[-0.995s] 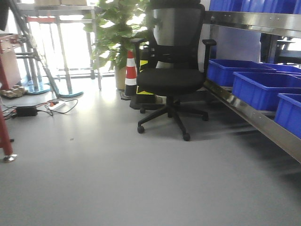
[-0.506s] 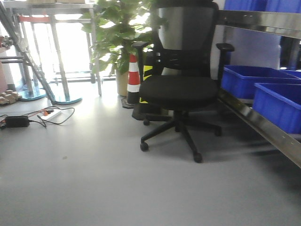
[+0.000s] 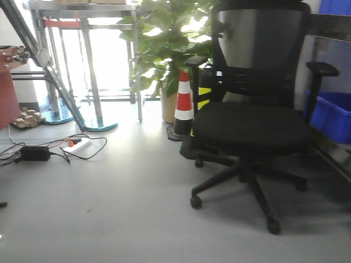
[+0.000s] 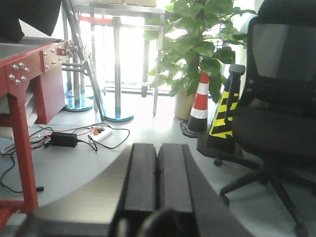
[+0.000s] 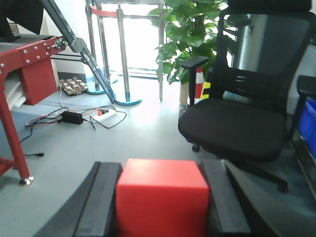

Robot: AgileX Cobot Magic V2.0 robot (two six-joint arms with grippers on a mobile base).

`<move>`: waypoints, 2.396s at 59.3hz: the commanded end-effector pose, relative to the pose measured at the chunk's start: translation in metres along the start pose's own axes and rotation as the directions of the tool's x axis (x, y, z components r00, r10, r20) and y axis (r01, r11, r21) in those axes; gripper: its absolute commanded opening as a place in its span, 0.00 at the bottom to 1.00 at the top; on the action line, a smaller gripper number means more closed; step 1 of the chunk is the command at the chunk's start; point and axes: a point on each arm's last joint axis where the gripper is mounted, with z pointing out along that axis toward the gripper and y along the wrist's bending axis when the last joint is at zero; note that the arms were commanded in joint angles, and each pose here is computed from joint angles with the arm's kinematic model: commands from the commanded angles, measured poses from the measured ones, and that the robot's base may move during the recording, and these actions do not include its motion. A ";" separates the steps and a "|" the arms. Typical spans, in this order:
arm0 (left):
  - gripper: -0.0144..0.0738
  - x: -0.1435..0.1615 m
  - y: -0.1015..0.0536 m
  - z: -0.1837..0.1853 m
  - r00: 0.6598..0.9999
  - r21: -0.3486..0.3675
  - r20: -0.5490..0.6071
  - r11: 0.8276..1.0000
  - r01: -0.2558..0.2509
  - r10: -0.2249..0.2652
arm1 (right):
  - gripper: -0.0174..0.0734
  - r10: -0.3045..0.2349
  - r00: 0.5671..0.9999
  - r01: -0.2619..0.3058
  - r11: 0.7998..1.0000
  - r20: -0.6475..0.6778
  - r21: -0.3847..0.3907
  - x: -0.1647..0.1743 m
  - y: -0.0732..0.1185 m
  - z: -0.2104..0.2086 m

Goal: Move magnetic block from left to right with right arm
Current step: 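Drive the base toward the chair and blue bins, then turn the base to face the second grey table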

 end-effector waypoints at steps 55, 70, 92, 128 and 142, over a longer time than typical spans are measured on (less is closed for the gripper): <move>0.03 -0.005 0.000 -0.001 0.996 0.009 0.091 1.000 0.007 -0.007 | 0.43 -0.017 0.995 0.018 1.000 0.098 -0.004 -0.015 0.001 -0.001; 0.03 -0.005 0.000 -0.001 0.996 0.009 0.091 1.000 0.007 -0.007 | 0.43 -0.017 0.995 0.018 1.000 0.098 -0.004 -0.015 0.001 -0.001; 0.03 -0.005 0.000 -0.001 0.996 0.009 0.091 1.000 0.007 -0.007 | 0.43 -0.017 0.995 0.018 1.000 0.098 -0.004 -0.015 0.001 -0.001; 0.03 -0.005 0.000 -0.001 0.996 0.005 0.091 1.000 0.006 -0.007 | 0.43 -0.017 0.995 0.018 1.000 0.097 -0.009 -0.016 0.001 -0.001; 0.03 -0.005 0.000 -0.001 0.996 0.005 0.091 1.000 0.006 -0.007 | 0.43 -0.017 0.995 0.018 1.000 0.097 -0.009 -0.016 0.001 -0.001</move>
